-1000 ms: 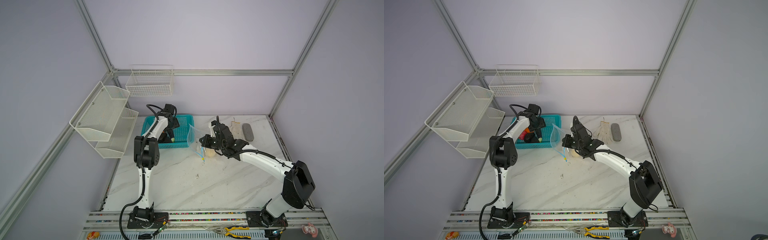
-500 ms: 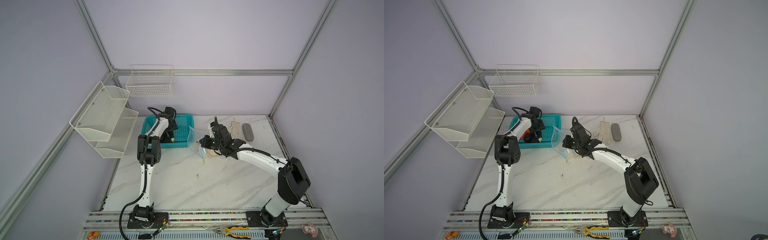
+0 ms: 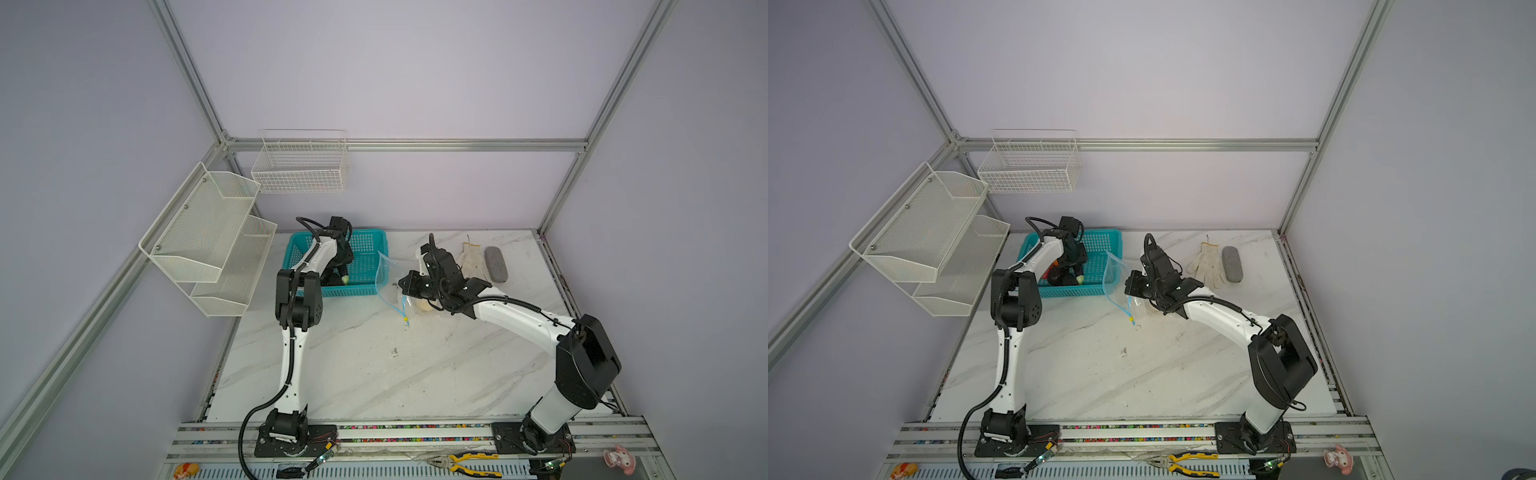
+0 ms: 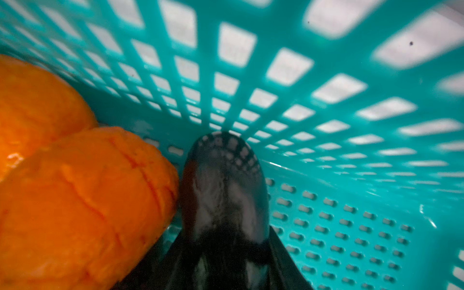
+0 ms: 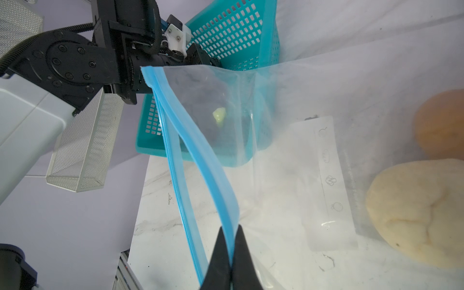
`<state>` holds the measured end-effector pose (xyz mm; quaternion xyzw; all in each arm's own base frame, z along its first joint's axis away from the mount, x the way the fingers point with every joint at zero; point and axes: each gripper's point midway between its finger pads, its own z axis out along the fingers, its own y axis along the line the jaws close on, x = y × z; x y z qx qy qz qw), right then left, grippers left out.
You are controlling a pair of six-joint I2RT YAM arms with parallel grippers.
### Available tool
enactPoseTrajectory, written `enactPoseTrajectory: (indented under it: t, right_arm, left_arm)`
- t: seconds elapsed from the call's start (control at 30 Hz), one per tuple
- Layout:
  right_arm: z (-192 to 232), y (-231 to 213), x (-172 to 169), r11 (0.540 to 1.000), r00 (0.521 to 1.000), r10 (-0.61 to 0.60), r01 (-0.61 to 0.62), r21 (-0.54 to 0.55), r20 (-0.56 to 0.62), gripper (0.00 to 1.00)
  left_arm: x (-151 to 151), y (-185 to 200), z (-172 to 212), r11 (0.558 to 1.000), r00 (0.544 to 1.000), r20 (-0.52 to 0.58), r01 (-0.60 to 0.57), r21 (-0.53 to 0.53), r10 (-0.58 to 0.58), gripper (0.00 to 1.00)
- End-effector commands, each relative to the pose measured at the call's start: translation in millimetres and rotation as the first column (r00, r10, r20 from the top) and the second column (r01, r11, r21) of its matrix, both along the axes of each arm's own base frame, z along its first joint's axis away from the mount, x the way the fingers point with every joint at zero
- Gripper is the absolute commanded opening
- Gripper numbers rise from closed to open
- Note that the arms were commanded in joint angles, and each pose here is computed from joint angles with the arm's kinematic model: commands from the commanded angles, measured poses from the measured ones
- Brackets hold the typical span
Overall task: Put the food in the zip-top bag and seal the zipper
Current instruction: 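Lower the left gripper onto the dark eggplant and close on it, then lift the dark eggplant out of the basket and carry it toward the bag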
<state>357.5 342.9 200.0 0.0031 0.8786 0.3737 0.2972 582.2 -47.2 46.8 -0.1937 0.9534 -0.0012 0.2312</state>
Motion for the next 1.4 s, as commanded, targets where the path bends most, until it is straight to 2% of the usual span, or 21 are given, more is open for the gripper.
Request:
enactPoseTrajectory:
  t: [0.0, 0.43, 0.63, 1.13, 1.37]
  right_arm:
    - [10.2, -0.9, 6.9, 1.0, 1.0, -0.021, 0.021, 0.015, 0.019, 0.0]
    - [17.8, -5.6, 5.8, 0.999, 0.998, -0.032, 0.031, 0.018, 0.045, 0.0]
    - [25.2, -8.0, 4.1, 0.999, 0.998, -0.039, 0.038, 0.031, 0.055, 0.0]
    - [31.1, -12.2, 5.1, 0.996, 0.996, -0.074, 0.071, 0.052, 0.048, 0.0]
    - [35.4, -7.1, 6.9, 0.994, 0.997, -0.077, 0.075, 0.078, 0.024, 0.0]
  left_arm:
    - [19.2, -6.4, 70.5, 0.998, 0.988, 0.154, 0.022, -0.057, -0.013, 0.33]
    - [-4.7, -36.8, 101.2, 0.988, 0.982, 0.183, 0.076, -0.134, -0.051, 0.28]
    - [-24.3, -53.5, 128.4, 0.981, 0.974, 0.215, 0.11, -0.161, -0.074, 0.27]
    - [-119.0, -82.8, 197.8, 0.964, 0.931, 0.334, 0.213, -0.16, -0.15, 0.25]
    - [-151.7, -120.5, 244.4, 0.938, 0.871, 0.461, 0.286, -0.196, -0.169, 0.24]
